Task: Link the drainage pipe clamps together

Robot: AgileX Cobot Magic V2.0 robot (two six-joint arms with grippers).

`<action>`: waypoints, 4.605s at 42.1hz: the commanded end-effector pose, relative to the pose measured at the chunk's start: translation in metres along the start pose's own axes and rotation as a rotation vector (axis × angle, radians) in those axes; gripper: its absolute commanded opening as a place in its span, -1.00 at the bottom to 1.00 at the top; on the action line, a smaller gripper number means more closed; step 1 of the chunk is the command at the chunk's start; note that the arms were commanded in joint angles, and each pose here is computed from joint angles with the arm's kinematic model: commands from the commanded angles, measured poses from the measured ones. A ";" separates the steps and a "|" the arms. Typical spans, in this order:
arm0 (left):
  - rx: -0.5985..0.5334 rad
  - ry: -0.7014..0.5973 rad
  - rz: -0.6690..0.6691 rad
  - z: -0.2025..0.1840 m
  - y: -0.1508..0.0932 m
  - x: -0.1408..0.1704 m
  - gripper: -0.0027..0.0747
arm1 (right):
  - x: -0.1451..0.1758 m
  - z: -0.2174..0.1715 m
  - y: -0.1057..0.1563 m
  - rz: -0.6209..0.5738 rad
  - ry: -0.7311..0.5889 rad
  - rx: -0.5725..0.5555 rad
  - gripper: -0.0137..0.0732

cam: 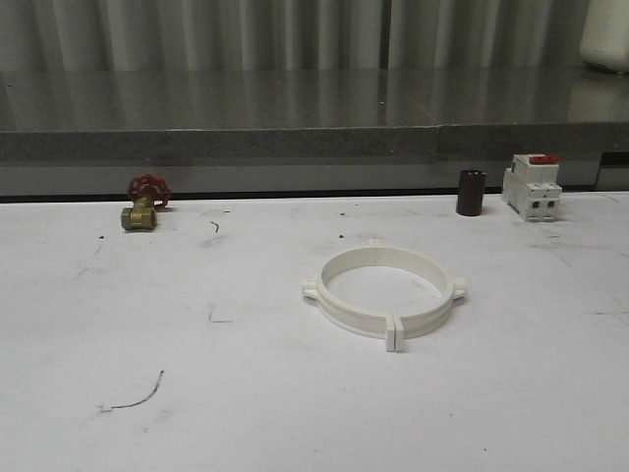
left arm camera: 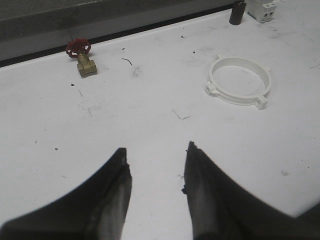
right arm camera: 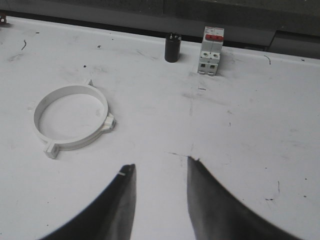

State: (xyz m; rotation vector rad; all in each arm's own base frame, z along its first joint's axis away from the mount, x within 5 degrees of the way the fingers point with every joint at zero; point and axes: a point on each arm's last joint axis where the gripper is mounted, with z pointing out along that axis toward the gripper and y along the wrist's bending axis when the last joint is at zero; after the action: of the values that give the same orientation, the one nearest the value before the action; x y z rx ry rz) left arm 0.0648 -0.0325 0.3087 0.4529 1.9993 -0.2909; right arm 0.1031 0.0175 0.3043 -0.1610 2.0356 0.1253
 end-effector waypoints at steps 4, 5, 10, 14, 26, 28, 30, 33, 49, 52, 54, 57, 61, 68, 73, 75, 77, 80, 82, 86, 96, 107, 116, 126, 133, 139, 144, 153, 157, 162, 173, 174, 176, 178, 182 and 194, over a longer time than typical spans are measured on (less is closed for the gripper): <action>-0.001 -0.087 -0.014 -0.002 0.000 -0.014 -0.25 | -0.013 -0.004 -0.001 -0.009 -0.090 0.013 -0.08; -0.001 -0.087 -0.014 -0.002 0.000 -0.014 -0.25 | -0.013 -0.004 -0.001 -0.009 -0.090 0.013 -0.12; -0.001 -0.087 -0.014 -0.002 0.000 -0.014 -0.25 | -0.013 -0.004 -0.001 -0.009 -0.089 0.013 -0.54; -0.001 -0.087 -0.014 -0.002 0.000 -0.014 -0.25 | -0.013 -0.004 -0.001 -0.009 -0.089 0.013 -0.86; -0.001 -0.087 -0.014 -0.002 0.000 -0.014 -0.25 | -0.012 -0.004 -0.001 -0.008 -0.087 0.012 -0.95; -0.001 -0.087 -0.014 -0.002 0.000 -0.014 -0.25 | -0.012 -0.004 -0.001 -0.008 -0.087 0.012 -0.95; -0.001 -0.087 -0.014 -0.002 0.000 -0.014 -0.25 | -0.012 -0.004 -0.001 -0.008 -0.087 0.012 -0.95; -0.001 -0.087 -0.014 -0.002 0.000 -0.014 -0.25 | -0.012 -0.004 -0.001 -0.008 -0.087 0.012 -0.95; 0.000 -0.077 -0.014 -0.002 0.000 -0.014 -0.53 | -0.012 -0.004 -0.001 -0.008 -0.087 0.012 -0.95; 0.000 -0.080 -0.014 -0.002 0.000 -0.014 -0.75 | -0.012 -0.004 -0.001 -0.008 -0.087 0.012 -0.95; 0.000 -0.080 -0.014 -0.002 0.000 -0.014 -0.86 | -0.012 -0.004 -0.001 -0.008 -0.087 0.012 -0.95; 0.000 -0.080 -0.014 -0.002 0.000 -0.014 -0.98 | -0.012 -0.004 -0.001 -0.008 -0.087 0.012 -0.95; 0.000 -0.080 -0.014 -0.002 0.000 -0.014 -0.98 | -0.012 -0.004 -0.001 -0.008 -0.087 0.012 -0.95; -0.001 -0.082 -0.014 -0.002 0.000 -0.014 -0.98 | -0.012 -0.004 -0.001 -0.008 -0.087 0.012 -0.95; -0.071 -0.131 0.055 -0.004 0.006 -0.014 -0.98 | -0.012 -0.004 -0.001 -0.008 -0.087 0.012 -0.95; -0.118 -0.207 0.064 -0.007 0.009 -0.014 -0.98 | -0.012 -0.004 -0.001 -0.008 -0.087 0.012 -0.95; -0.170 -0.257 0.069 -0.008 0.012 -0.009 -0.98 | -0.012 -0.004 -0.001 -0.008 -0.087 0.012 -0.95; -0.241 -0.353 0.062 -0.009 0.016 0.001 -0.98 | -0.012 -0.004 -0.001 -0.008 -0.087 0.012 -0.95; -0.290 -0.393 0.054 -0.010 0.018 0.009 -0.98 | -0.012 -0.004 -0.001 -0.008 -0.087 0.012 -0.95; -0.373 -0.452 0.033 -0.007 0.021 0.031 -0.98 | -0.012 -0.004 -0.001 -0.008 -0.087 0.012 -0.95; -0.527 -0.502 -0.014 0.013 0.029 0.078 -0.98 | -0.012 -0.004 -0.001 -0.008 -0.087 0.012 -0.95; -0.516 -0.544 -0.067 0.024 0.029 0.101 -0.98 | -0.012 -0.004 -0.001 -0.008 -0.086 0.012 -0.95; -0.468 -0.563 -0.101 0.025 0.028 0.101 -0.98 | -0.012 -0.004 -0.001 -0.008 -0.081 0.012 -0.95; -0.464 -0.563 -0.100 0.025 0.027 0.101 -0.98 | -0.012 -0.004 -0.001 -0.008 -0.081 0.012 -0.95; -0.464 -0.563 -0.100 0.025 0.027 0.101 -0.98 | -0.012 -0.004 -0.001 -0.008 -0.081 0.012 -0.95; -0.465 -0.570 -0.099 0.025 0.027 0.100 -0.98 | -0.012 -0.004 -0.001 -0.008 -0.081 0.012 -0.95; -0.476 -0.594 -0.070 0.023 0.027 0.098 -0.98 | -0.012 -0.004 -0.001 -0.008 -0.081 0.012 -0.95; -0.486 -0.600 -0.036 0.023 0.027 0.097 -0.98 | -0.012 -0.004 -0.001 -0.008 -0.081 0.012 -0.95; -0.485 -0.601 -0.039 0.023 0.027 0.097 -0.98 | -0.012 -0.004 -0.001 -0.008 -0.080 0.012 -0.95; -0.468 -0.596 -0.079 0.024 0.027 0.098 -0.98 | -0.012 -0.004 -0.001 -0.008 -0.080 0.012 -0.95; -0.460 -0.567 -0.102 0.025 0.027 0.101 -0.98 | -0.012 -0.004 -0.001 -0.008 -0.080 0.012 -0.95; -0.460 -0.567 -0.102 0.025 0.027 0.101 -0.98 | -0.012 -0.004 -0.001 -0.008 -0.080 0.012 -0.95; -0.460 -0.567 -0.102 0.025 0.027 0.101 -0.98 | -0.012 -0.004 -0.001 -0.008 -0.080 0.012 -0.95; -0.457 -0.568 -0.107 0.025 0.027 0.101 -0.98 | -0.012 -0.004 -0.001 -0.008 -0.080 0.012 -0.95; -0.462 -0.564 -0.091 0.025 0.027 0.101 -0.98 | -0.012 -0.004 -0.001 -0.008 -0.080 0.012 -0.95; -0.467 -0.576 -0.076 0.025 0.027 0.099 -0.98 | -0.012 -0.004 -0.001 -0.008 -0.080 0.012 -0.95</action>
State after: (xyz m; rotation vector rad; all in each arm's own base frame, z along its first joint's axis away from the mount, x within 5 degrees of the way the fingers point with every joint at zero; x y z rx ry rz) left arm 0.0561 0.0013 0.2077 -0.0119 1.5289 0.0238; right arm 0.1028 0.0175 0.3036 -0.1620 2.0434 0.1253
